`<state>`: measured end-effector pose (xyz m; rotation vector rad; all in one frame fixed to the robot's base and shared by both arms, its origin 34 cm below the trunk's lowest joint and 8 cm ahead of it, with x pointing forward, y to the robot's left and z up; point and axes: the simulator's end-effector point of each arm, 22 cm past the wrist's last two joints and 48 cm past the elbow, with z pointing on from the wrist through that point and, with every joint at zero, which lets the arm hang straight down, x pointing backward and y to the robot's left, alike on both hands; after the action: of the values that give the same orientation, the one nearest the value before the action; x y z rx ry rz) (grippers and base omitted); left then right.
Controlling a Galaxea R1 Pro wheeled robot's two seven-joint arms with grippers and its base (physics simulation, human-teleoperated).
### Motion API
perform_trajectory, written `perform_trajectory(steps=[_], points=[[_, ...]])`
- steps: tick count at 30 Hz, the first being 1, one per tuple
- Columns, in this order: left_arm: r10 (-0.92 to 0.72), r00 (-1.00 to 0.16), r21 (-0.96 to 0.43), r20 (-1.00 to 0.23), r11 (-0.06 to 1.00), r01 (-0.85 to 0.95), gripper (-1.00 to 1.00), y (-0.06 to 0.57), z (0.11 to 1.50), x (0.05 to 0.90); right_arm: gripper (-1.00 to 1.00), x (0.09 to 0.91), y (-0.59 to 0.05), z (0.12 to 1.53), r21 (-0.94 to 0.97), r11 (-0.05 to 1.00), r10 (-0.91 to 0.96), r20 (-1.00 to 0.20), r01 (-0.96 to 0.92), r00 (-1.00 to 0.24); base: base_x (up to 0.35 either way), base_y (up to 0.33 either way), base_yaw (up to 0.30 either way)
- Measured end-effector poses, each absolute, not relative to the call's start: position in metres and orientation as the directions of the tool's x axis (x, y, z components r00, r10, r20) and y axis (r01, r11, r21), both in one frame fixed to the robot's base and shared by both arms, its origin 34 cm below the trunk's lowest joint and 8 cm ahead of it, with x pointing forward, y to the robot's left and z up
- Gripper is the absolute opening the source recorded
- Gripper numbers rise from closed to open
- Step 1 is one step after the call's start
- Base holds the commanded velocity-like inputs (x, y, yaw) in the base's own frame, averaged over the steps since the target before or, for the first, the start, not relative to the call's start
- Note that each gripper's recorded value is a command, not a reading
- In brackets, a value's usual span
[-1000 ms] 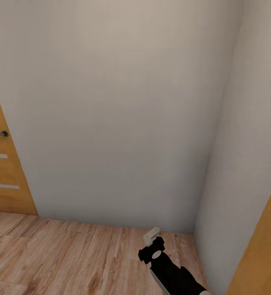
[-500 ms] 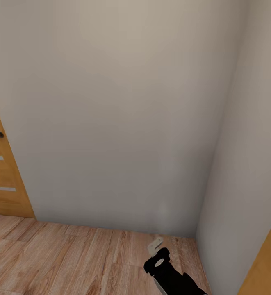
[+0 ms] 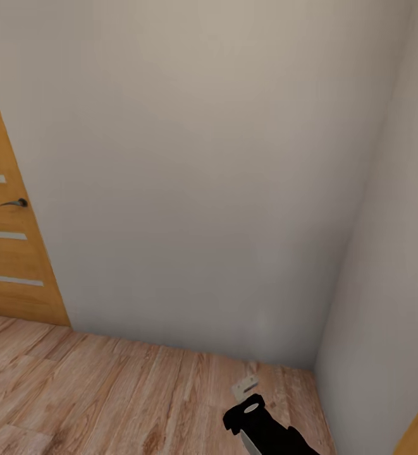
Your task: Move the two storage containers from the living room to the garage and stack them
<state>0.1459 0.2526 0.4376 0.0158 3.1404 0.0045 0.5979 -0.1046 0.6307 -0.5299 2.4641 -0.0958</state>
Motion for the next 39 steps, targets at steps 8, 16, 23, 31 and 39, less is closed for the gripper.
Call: perform_trajectory(steps=[8, 16, 23, 31, 39], points=[[0.008, -1.0, 0.003, 0.006, 1.0, 0.008, 1.0, 0.253, 0.438, 0.143, 1.0, 0.589, -0.112, 0.618, -0.19, 0.918, -0.394, -0.525, -0.347, -0.755, 0.213, 0.0, 0.136], [0.008, -1.0, 0.003, 0.007, 1.0, 0.008, 1.0, 0.253, 0.438, 0.142, 1.0, 0.587, -0.114, 0.614, -0.192, 0.918, -0.395, -0.515, -0.347, -0.761, 0.316, 0.0, 0.036], [0.008, -1.0, 0.003, 0.012, 1.0, 0.008, 1.0, 0.253, 0.438, 0.141, 1.0, 0.585, -0.115, 0.611, -0.19, 0.918, -0.396, -0.51, -0.348, -0.764, 0.262, 0.0, 0.227], [0.008, -1.0, 0.003, 0.02, 1.0, 0.008, 1.0, 0.253, 0.438, 0.138, 1.0, 0.584, -0.115, 0.608, -0.188, 0.918, -0.396, -0.504, -0.35, -0.768, 0.035, 0.0, 0.244], [0.008, -1.0, 0.003, 0.026, 1.0, 0.008, 1.0, 0.253, 0.438, 0.136, 1.0, 0.58, -0.117, 0.602, -0.188, 0.917, -0.397, -0.491, -0.35, -0.776, 0.002, 0.0, 0.245]])
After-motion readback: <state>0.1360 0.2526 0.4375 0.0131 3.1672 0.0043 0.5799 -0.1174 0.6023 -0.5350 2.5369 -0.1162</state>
